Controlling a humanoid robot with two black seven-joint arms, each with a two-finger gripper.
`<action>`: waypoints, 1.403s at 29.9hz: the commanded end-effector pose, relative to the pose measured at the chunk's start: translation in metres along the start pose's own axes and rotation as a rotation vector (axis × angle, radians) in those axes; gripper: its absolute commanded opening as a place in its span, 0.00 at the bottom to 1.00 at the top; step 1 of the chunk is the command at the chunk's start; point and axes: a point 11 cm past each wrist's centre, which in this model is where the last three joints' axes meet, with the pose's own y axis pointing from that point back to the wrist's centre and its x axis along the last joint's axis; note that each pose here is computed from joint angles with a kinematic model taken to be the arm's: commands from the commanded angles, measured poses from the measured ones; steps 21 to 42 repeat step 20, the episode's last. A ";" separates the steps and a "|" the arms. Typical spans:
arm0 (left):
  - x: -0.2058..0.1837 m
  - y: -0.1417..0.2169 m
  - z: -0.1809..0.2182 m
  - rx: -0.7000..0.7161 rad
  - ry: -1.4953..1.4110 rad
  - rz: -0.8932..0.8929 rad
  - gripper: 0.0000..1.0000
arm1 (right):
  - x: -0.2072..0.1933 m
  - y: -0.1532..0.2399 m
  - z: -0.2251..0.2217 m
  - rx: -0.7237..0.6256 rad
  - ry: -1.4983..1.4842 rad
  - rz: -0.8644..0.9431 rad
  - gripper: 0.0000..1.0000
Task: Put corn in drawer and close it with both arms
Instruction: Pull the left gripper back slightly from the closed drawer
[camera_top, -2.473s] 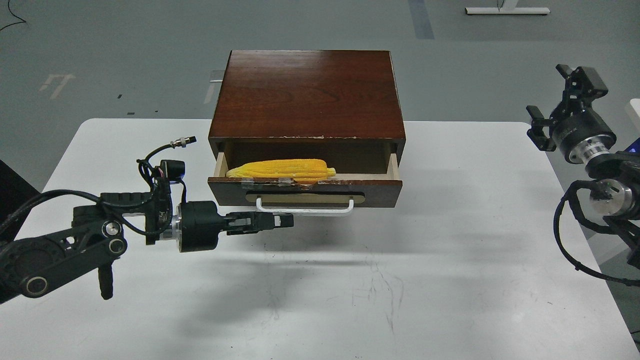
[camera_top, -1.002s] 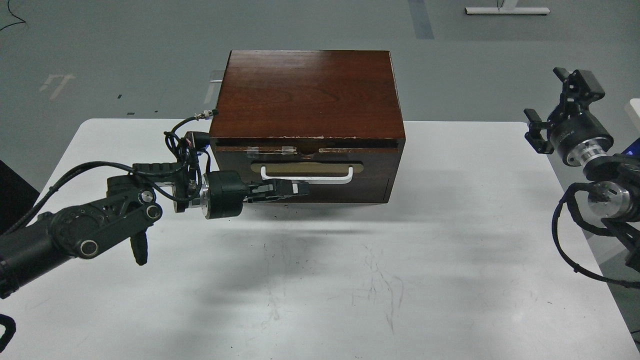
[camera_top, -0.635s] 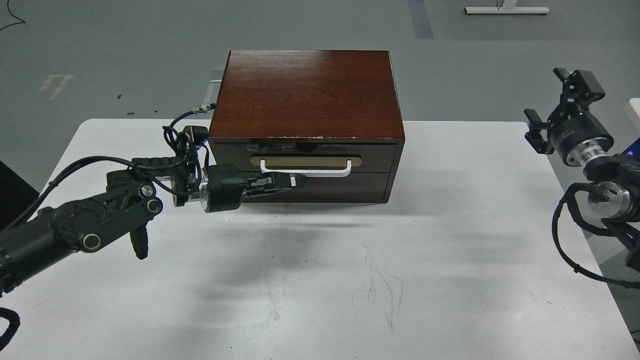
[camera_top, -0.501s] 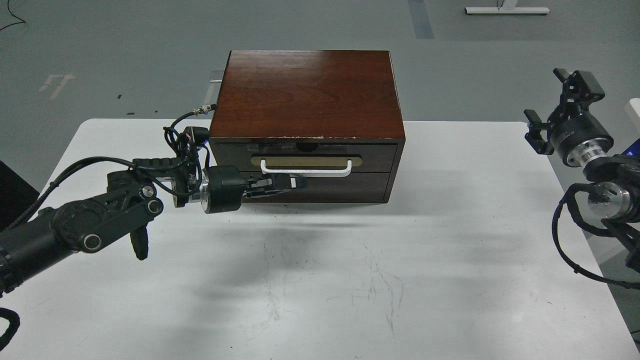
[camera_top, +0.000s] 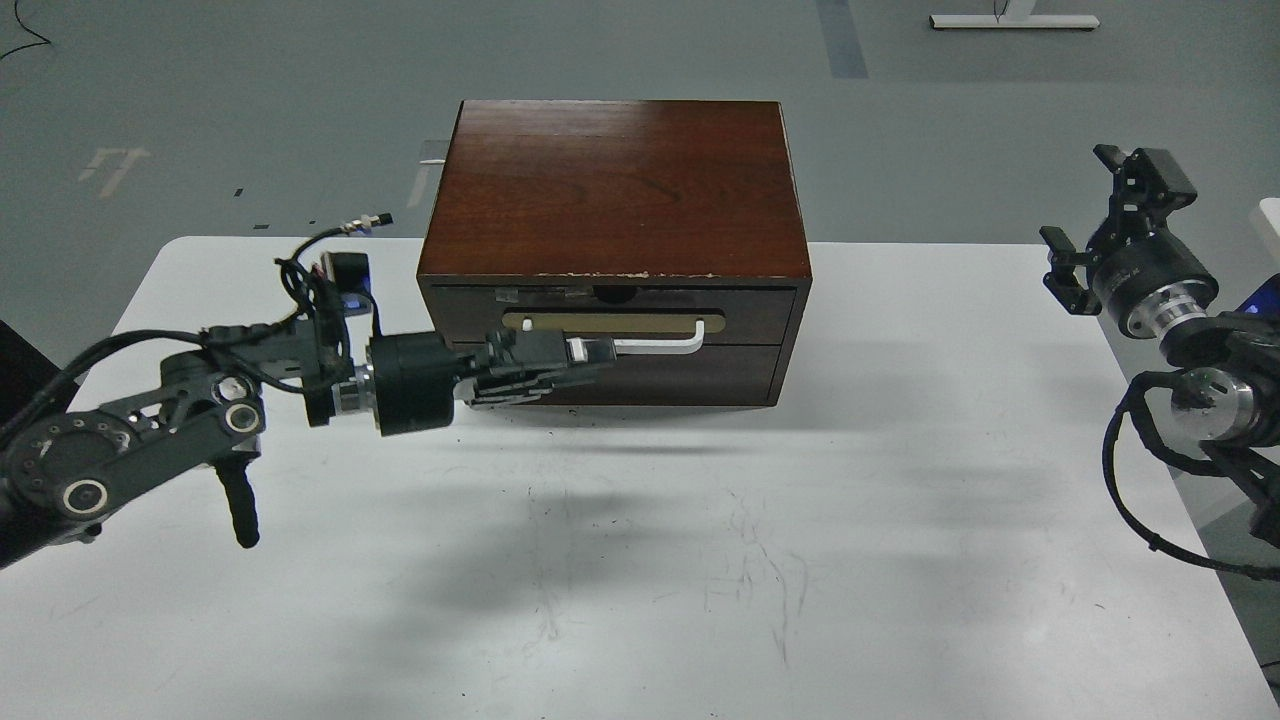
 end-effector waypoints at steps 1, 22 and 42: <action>0.049 0.016 0.048 -0.130 0.020 0.154 0.92 | -0.001 -0.001 -0.001 0.006 -0.003 -0.002 1.00; 0.130 0.233 -0.107 0.230 0.443 0.967 0.98 | -0.106 -0.021 -0.014 0.099 -0.114 -0.240 1.00; 0.130 0.233 -0.107 0.230 0.443 0.967 0.98 | -0.106 -0.021 -0.014 0.099 -0.114 -0.240 1.00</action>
